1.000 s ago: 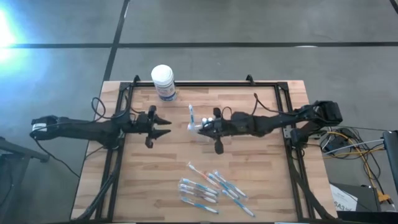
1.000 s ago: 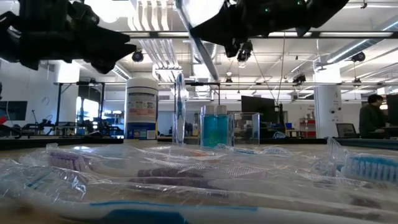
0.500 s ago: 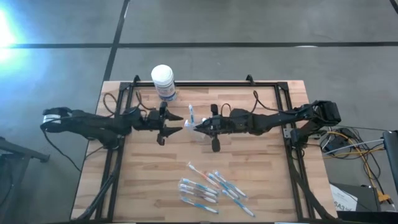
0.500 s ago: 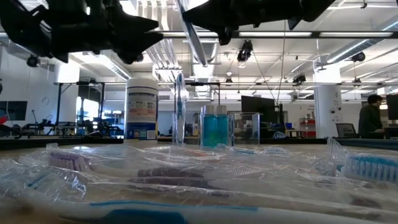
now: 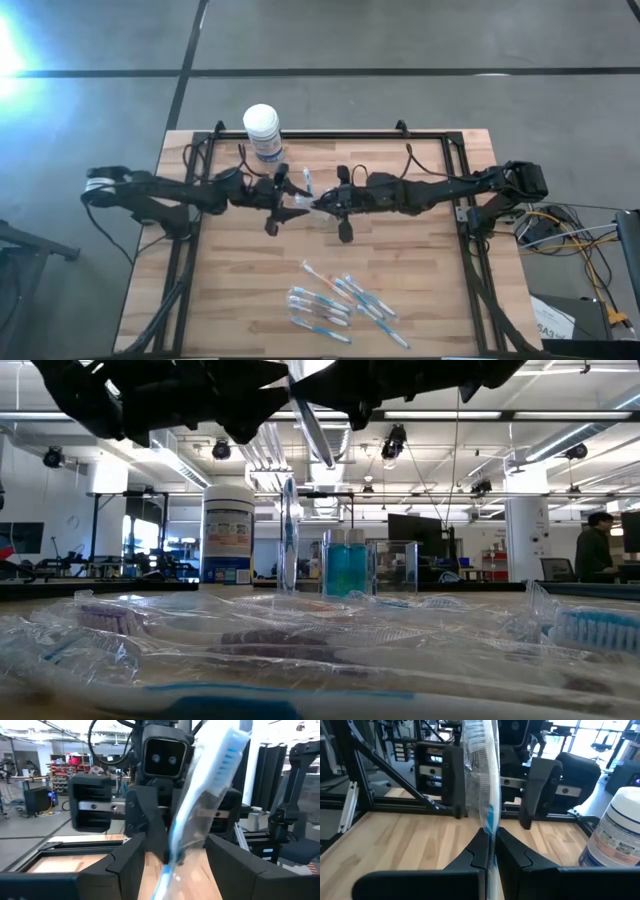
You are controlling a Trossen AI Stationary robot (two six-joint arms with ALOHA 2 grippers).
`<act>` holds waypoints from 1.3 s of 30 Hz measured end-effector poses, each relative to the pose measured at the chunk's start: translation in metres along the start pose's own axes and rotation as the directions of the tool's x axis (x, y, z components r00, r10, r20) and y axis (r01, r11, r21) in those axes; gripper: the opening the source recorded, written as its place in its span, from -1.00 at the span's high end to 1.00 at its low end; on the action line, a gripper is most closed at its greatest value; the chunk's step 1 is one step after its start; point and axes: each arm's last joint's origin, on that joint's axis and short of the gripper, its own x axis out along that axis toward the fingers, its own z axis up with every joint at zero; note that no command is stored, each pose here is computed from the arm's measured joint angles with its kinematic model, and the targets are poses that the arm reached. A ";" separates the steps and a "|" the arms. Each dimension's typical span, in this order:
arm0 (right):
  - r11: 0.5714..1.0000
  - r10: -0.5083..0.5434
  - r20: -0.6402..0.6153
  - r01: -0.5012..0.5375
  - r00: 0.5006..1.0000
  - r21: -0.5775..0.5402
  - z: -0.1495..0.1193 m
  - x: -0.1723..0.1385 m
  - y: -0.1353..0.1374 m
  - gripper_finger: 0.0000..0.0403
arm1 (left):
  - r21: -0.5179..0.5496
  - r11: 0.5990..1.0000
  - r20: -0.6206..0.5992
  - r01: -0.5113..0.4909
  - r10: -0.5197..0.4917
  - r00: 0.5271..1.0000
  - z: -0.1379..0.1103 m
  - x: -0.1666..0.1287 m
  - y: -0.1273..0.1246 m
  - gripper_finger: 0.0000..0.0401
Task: Pick & Place toothbrushing station
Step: Put the blue toothbrush in the transparent organizer
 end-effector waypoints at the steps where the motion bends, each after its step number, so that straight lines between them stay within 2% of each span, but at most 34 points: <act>1: 1.000 -0.001 0.000 0.001 1.000 0.000 0.000 0.000 0.000 0.94 | -0.001 1.000 0.000 0.006 -0.006 1.000 0.000 0.002 0.000 -0.05; 8: 1.000 -0.005 0.007 0.005 1.000 -0.003 0.002 0.000 -0.002 0.94 | -0.003 0.999 -0.001 0.032 -0.032 0.999 0.000 0.008 -0.001 -0.04; 11: 1.000 -0.006 0.012 0.006 1.000 -0.006 0.002 0.000 -0.002 0.94 | 0.002 1.000 0.022 0.031 -0.031 0.999 0.003 0.008 -0.002 0.02; 15: 1.000 -0.006 0.013 0.006 1.000 -0.006 0.002 0.000 -0.002 0.94 | 0.004 1.000 0.035 0.030 -0.030 0.999 0.004 0.008 -0.002 0.24; 22: 1.000 -0.004 0.018 0.004 1.000 -0.006 0.003 0.000 -0.002 0.94 | 0.020 1.000 0.036 0.021 -0.022 0.999 0.004 0.009 -0.002 0.88; 26: 1.000 -0.001 0.013 0.001 1.000 0.013 0.003 0.000 -0.002 0.93 | 0.024 0.999 0.032 0.021 -0.021 0.999 0.003 0.008 -0.002 0.87; 29: 1.000 0.001 0.007 -0.001 1.000 0.004 0.003 0.000 -0.001 0.82 | 0.023 0.999 0.026 0.023 -0.023 0.999 0.002 0.008 -0.002 0.88; 39: 0.999 -0.005 -0.022 0.006 1.000 0.035 0.022 -0.025 -0.003 0.13 | 0.021 0.999 -0.022 0.034 -0.034 0.999 0.009 -0.001 -0.005 0.88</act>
